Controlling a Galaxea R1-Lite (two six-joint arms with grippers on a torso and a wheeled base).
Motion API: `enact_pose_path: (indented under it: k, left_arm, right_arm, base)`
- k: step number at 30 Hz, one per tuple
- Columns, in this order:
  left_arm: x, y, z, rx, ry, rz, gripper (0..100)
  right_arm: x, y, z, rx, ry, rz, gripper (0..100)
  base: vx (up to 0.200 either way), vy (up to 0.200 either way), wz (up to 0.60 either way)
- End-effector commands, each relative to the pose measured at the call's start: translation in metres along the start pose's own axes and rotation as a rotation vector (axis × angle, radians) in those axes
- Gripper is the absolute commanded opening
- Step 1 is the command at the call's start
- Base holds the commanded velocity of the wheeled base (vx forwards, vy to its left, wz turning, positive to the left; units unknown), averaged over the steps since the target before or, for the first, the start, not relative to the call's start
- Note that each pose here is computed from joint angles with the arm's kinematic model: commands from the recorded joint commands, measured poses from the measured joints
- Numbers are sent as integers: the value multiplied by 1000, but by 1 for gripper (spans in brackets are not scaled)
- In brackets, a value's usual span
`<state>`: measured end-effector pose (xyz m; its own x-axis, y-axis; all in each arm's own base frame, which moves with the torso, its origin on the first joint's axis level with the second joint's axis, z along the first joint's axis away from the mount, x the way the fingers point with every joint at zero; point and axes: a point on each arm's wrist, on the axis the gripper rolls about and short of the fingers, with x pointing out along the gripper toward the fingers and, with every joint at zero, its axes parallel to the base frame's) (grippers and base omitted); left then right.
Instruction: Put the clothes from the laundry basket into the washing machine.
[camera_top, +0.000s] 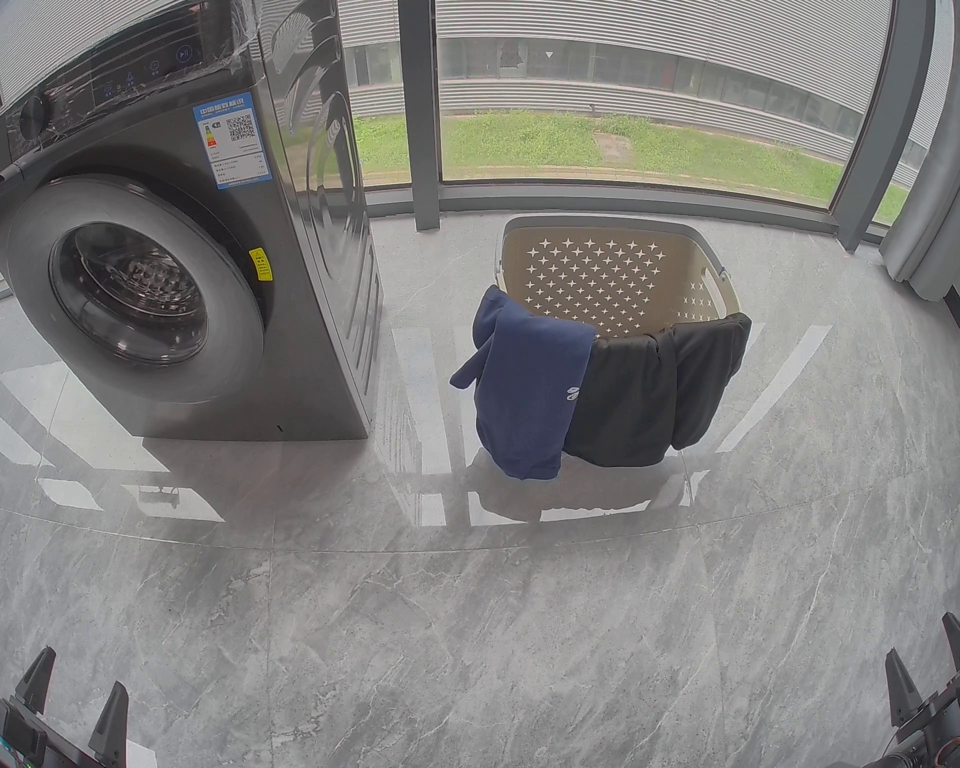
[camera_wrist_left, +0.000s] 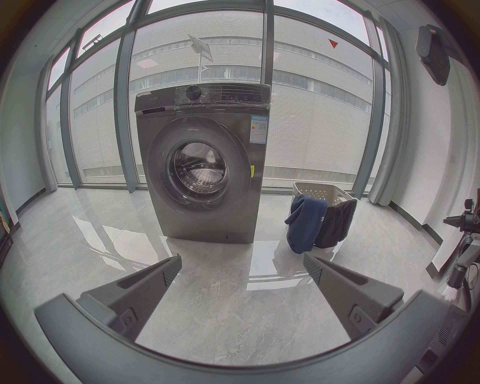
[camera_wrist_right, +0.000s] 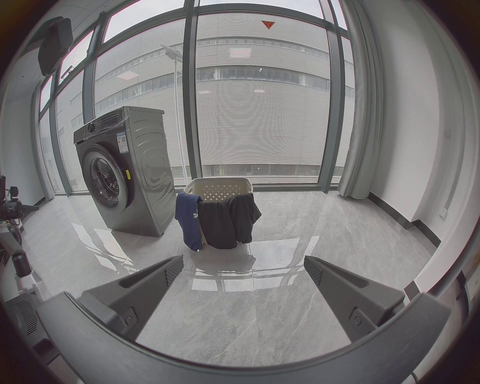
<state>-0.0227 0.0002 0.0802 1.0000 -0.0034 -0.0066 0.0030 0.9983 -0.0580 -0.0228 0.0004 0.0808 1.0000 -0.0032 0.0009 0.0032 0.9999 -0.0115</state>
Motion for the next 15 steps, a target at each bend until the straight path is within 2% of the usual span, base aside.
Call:
enact_pose_path:
  k: [1,5,15]
  left_arm:
    - [0,0,-5,0,-4,0,100]
    - [0,0,-5,0,-2,0,100]
    - [0,0,-5,1,-2,0,100]
  right_arm:
    - [0,0,-5,-1,1,0,100]
    - [0,0,-5,-1,1,2,100]
    - [0,0,-5,2,1,2,100]
  base:
    - [0,-200,0]
    - [0,-200,0]
    - [0,0,0]
